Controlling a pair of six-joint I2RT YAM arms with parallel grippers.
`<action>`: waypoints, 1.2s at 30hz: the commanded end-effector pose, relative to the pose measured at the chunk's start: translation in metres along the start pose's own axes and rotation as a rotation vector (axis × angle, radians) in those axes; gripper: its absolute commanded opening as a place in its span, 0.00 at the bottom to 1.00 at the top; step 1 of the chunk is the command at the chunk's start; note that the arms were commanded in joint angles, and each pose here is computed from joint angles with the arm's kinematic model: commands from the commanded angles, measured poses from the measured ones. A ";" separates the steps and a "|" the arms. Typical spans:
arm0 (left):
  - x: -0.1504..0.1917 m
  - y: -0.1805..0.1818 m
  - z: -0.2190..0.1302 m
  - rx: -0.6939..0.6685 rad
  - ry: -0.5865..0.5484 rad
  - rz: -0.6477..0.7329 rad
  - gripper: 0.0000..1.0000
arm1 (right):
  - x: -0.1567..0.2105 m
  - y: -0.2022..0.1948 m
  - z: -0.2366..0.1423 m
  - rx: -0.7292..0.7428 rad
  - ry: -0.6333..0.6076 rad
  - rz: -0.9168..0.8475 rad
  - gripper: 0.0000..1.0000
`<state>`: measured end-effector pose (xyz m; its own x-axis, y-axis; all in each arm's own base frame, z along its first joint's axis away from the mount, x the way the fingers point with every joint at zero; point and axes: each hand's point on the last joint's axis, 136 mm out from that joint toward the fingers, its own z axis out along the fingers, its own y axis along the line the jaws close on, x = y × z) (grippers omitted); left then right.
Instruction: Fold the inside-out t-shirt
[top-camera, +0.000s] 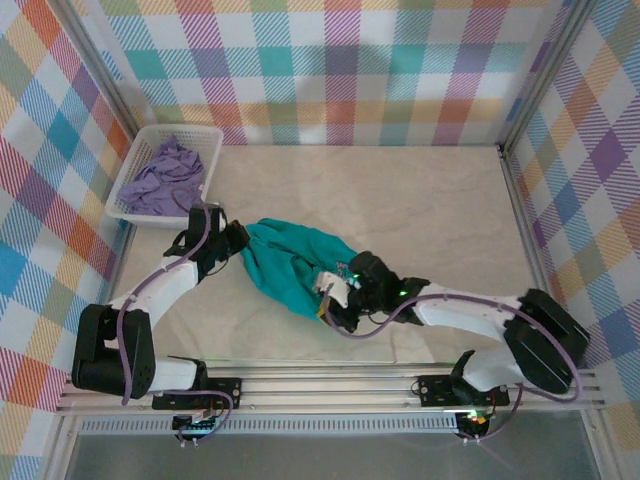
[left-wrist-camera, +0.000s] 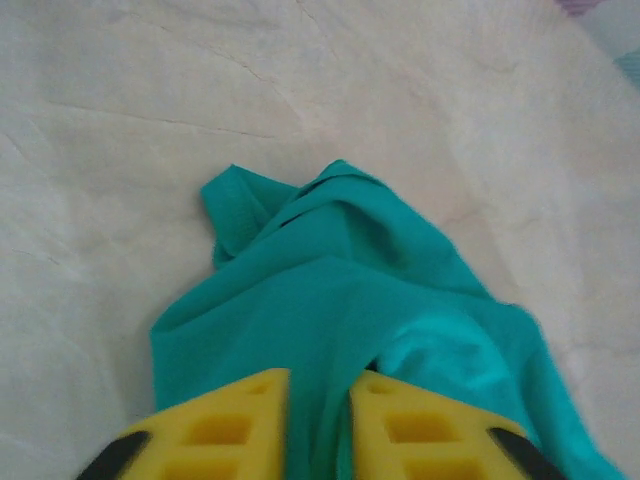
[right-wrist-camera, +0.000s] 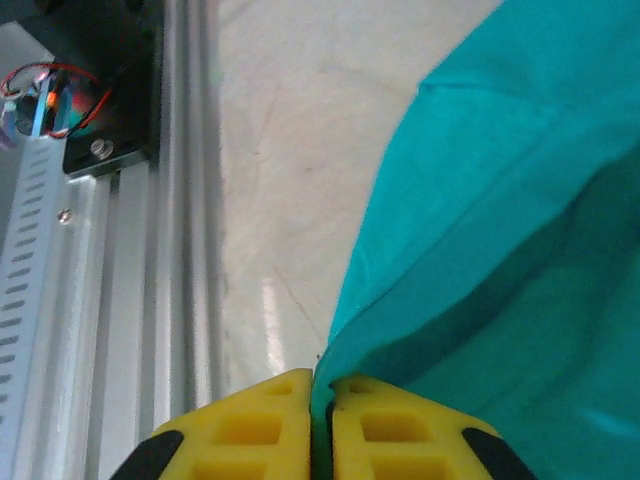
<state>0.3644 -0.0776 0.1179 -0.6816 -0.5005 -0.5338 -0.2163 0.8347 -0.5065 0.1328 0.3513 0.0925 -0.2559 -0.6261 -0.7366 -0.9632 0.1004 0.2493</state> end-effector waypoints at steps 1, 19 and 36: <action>0.007 0.011 -0.024 -0.059 -0.032 0.040 0.40 | -0.022 0.014 0.009 -0.074 -0.022 -0.008 0.23; 0.127 -0.055 -0.025 0.095 0.231 0.372 0.65 | -0.071 -0.126 -0.045 0.370 -0.242 0.371 0.51; 0.110 -0.044 -0.017 0.042 0.123 0.377 0.02 | -0.070 -0.209 0.019 0.461 -0.056 0.371 0.28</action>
<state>0.2863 -0.1722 0.0810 -0.8194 -0.1053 -0.5635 0.0948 0.9446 -0.3144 0.3429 0.3900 0.0741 -0.5831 -0.4268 -0.6913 -0.7367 0.6365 0.2284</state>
